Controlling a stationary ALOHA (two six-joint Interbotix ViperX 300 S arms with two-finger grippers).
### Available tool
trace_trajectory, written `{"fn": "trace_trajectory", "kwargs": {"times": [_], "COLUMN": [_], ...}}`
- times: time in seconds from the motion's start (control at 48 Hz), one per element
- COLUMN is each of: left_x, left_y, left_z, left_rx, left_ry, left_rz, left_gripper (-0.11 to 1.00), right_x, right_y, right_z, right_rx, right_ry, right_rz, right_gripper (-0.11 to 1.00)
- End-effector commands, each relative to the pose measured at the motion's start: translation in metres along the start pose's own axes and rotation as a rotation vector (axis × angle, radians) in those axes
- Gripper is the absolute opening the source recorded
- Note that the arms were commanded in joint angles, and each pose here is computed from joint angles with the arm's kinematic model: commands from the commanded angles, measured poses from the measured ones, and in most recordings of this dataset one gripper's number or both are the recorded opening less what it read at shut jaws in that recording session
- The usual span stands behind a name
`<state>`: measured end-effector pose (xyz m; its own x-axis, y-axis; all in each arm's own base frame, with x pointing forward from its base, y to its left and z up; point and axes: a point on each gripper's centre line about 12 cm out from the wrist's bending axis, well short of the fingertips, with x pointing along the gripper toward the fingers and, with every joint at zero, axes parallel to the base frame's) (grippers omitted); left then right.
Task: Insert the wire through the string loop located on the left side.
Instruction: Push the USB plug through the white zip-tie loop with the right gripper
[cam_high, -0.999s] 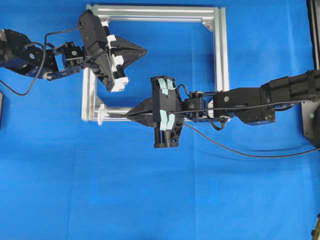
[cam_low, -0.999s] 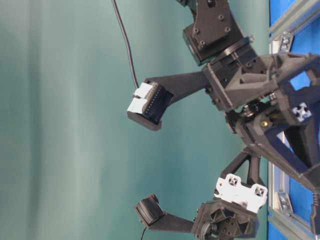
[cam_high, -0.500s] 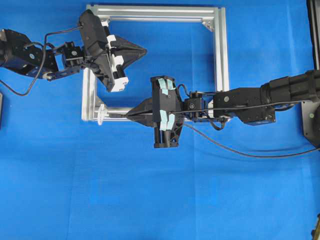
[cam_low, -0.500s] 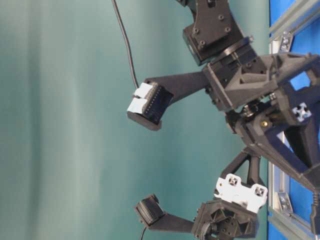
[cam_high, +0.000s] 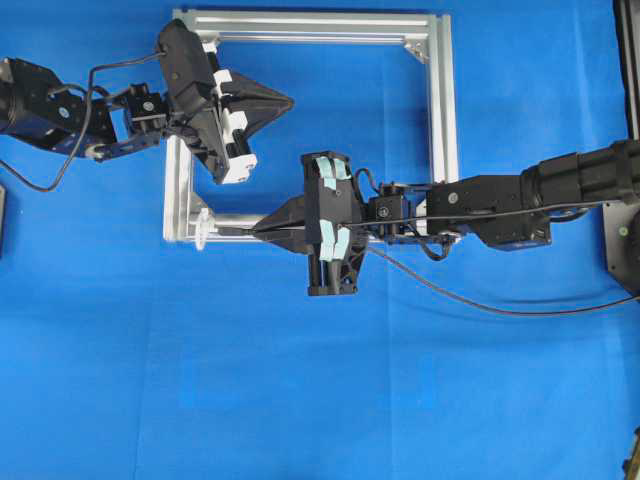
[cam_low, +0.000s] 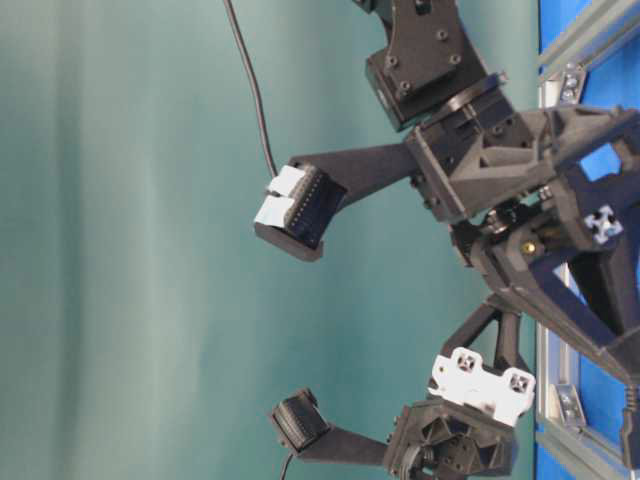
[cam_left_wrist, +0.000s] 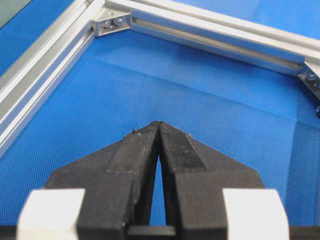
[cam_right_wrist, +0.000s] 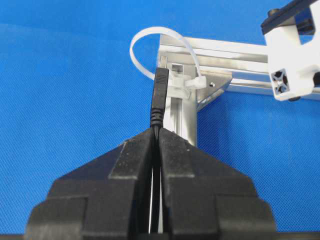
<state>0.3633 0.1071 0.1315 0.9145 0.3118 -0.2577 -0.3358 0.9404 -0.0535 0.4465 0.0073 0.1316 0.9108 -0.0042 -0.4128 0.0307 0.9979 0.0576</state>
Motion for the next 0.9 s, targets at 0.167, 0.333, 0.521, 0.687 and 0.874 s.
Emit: {"fn": "trace_trajectory", "kwargs": {"times": [0.167,0.333,0.521,0.687,0.874], "left_x": [-0.0024,-0.0024,-0.0027,-0.0027,-0.0027], "left_y": [-0.0012,-0.0006,-0.0012,-0.0012,-0.0012], "left_z": [0.016,0.016,0.0154,0.0154,0.0154], "left_rx": [-0.002,-0.002,-0.002,-0.002,-0.002], "left_ry": [-0.047,-0.047,-0.046,-0.046,-0.046], "left_rz": [-0.005,-0.004,-0.005,-0.005,-0.005], "left_gripper": [0.0,0.0,0.0,0.0,0.0], "right_x": [-0.0014,-0.0014,-0.0016,-0.001,0.0048], "right_y": [-0.0004,-0.0004,-0.0005,-0.0004,0.0], "right_z": [0.0139,0.0139,0.0133,0.0141,0.0186], "right_rx": [0.005,0.005,0.005,0.007,0.007], "right_ry": [-0.037,-0.037,-0.035,-0.038,-0.052], "right_rz": [0.0,0.0,0.0,0.0,0.001], "right_gripper": [0.0,0.0,0.0,0.0,0.0]}}
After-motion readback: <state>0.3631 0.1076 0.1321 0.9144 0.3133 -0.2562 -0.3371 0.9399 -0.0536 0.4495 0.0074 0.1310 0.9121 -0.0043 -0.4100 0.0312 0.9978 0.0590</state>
